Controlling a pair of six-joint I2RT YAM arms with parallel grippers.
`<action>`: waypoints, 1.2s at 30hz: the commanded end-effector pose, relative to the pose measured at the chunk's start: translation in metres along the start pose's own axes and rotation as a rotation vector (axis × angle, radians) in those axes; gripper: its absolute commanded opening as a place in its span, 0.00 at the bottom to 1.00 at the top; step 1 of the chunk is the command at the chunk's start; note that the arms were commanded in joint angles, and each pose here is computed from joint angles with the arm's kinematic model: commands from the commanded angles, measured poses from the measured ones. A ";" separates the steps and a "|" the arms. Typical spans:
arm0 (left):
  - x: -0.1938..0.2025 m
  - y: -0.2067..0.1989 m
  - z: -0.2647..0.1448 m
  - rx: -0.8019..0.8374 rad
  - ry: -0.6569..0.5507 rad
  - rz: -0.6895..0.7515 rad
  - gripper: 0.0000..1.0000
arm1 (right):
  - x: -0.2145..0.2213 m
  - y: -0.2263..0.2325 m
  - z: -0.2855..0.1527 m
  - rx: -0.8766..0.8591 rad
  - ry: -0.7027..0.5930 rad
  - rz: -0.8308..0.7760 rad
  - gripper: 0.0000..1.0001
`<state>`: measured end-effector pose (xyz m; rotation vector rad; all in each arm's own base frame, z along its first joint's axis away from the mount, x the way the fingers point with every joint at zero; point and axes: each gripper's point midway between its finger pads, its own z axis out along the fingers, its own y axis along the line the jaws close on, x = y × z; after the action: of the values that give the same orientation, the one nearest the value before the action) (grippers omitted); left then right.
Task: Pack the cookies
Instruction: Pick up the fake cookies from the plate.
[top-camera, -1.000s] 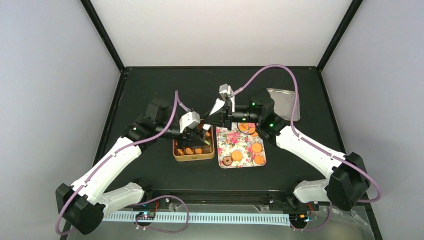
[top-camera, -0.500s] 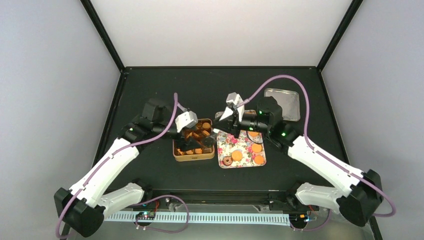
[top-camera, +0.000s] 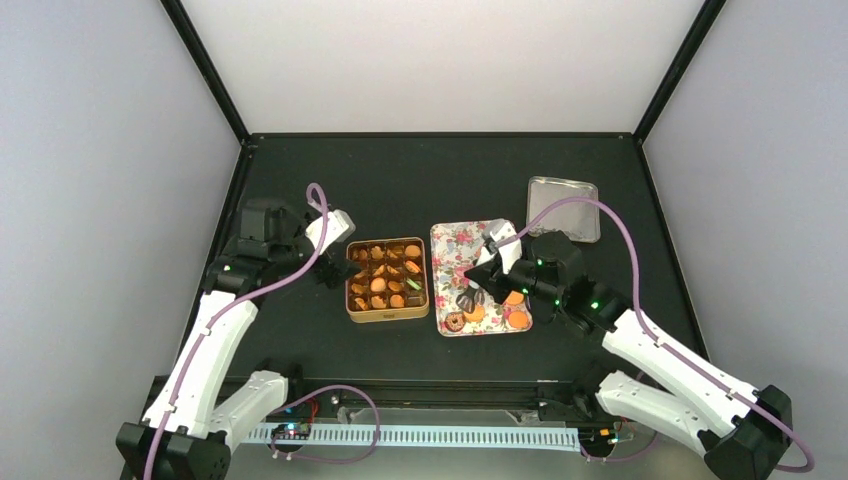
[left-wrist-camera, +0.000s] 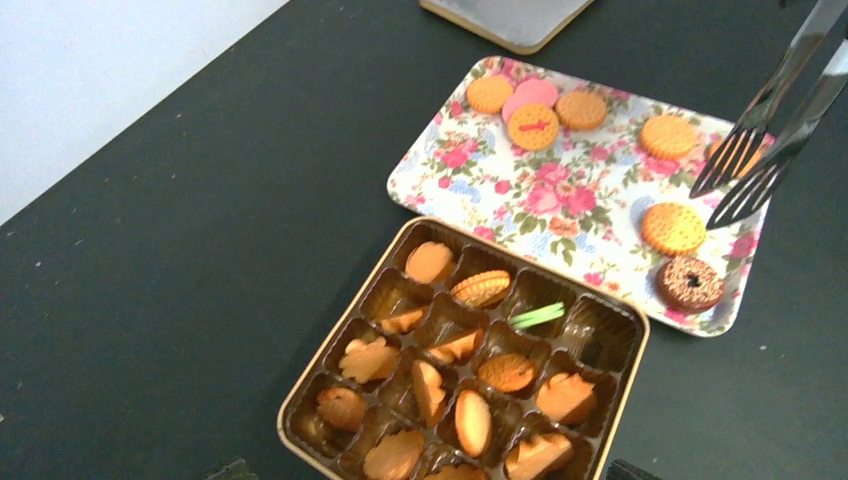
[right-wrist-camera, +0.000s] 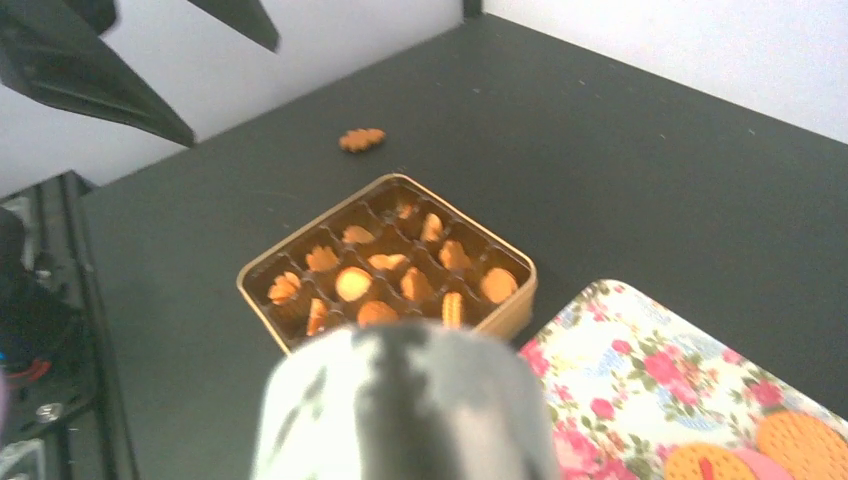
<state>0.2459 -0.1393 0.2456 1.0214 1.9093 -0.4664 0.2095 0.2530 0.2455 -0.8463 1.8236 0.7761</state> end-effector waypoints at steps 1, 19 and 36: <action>0.013 0.010 -0.003 -0.058 0.054 0.039 0.94 | -0.003 -0.021 -0.004 0.130 -0.026 -0.008 0.28; 0.001 0.008 -0.005 -0.042 -0.004 -0.001 0.96 | 0.028 -0.039 0.005 0.217 -0.010 0.083 0.37; -0.012 -0.004 -0.016 -0.005 -0.065 0.016 0.96 | 0.047 -0.043 0.011 0.265 0.020 0.081 0.42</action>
<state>0.2468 -0.1327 0.2473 1.0067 1.9035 -0.4391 0.2303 0.2274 0.1825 -0.6544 1.9788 0.5703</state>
